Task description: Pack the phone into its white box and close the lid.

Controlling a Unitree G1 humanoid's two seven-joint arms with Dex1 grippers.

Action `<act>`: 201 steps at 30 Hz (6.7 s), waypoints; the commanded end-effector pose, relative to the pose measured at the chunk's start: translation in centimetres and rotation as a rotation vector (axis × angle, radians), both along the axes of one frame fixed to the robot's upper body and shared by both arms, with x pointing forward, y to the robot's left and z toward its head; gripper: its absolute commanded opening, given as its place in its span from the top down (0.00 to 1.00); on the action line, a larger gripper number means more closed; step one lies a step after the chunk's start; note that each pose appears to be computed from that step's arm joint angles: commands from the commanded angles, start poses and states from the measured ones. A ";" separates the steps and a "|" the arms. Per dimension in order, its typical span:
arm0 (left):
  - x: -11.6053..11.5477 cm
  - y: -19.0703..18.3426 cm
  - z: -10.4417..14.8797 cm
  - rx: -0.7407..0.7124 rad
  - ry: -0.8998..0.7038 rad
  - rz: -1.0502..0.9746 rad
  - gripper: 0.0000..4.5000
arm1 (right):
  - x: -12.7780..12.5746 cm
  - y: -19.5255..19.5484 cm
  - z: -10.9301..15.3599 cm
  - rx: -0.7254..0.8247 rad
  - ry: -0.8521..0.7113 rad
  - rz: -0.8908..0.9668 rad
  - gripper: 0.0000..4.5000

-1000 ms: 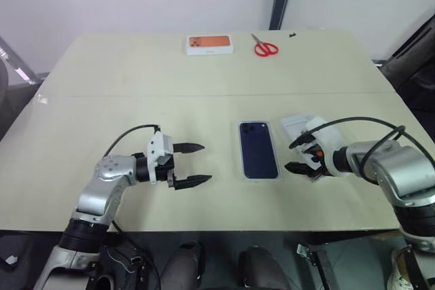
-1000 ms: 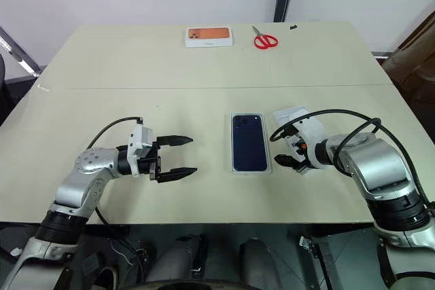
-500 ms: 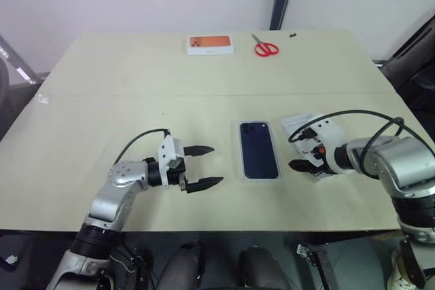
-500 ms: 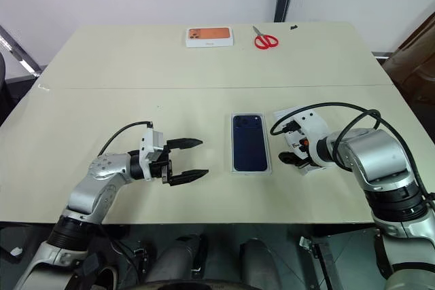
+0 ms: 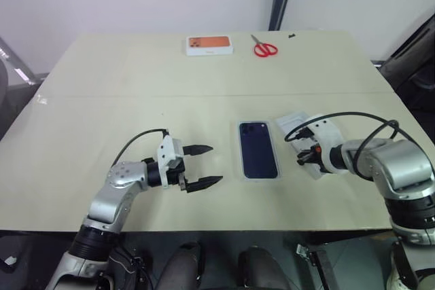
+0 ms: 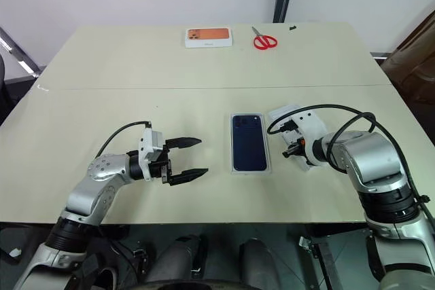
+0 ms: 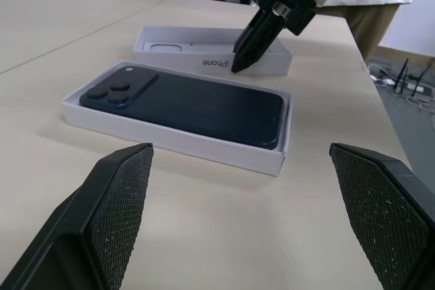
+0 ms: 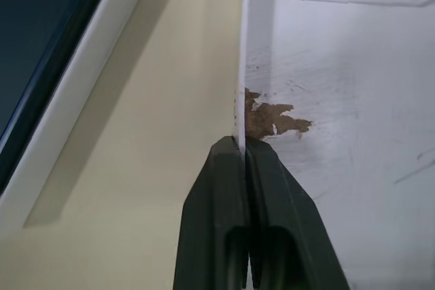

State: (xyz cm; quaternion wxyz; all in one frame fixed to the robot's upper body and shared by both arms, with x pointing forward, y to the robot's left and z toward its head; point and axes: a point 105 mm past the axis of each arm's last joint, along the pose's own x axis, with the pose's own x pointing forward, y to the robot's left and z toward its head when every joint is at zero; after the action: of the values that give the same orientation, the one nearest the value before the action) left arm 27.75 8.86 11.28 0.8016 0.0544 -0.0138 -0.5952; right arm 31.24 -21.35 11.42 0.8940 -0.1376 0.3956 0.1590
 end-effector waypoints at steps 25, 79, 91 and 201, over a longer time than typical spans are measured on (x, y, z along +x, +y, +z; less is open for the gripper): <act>3.4 3.6 4.9 -0.089 -0.037 0.160 0.02 | -1.2 14.5 9.7 1.150 -0.253 0.355 0.99; 3.0 -7.0 3.0 -0.161 0.058 0.028 1.00 | 3.6 2.6 5.3 0.667 -0.455 -0.059 0.01; 5.0 -1.3 0.3 -0.039 0.142 0.226 1.00 | 2.4 4.4 2.7 0.231 -0.583 0.254 0.99; 1.7 11.6 -0.9 0.159 0.200 0.404 0.00 | -2.2 -1.1 3.5 0.172 -0.514 0.423 0.00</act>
State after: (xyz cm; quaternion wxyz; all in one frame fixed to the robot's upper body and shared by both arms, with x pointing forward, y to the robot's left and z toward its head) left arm 29.24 19.21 8.49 0.8842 0.0493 0.1575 -0.4371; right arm 29.42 -21.90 13.60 0.9205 -0.1611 0.1253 0.3331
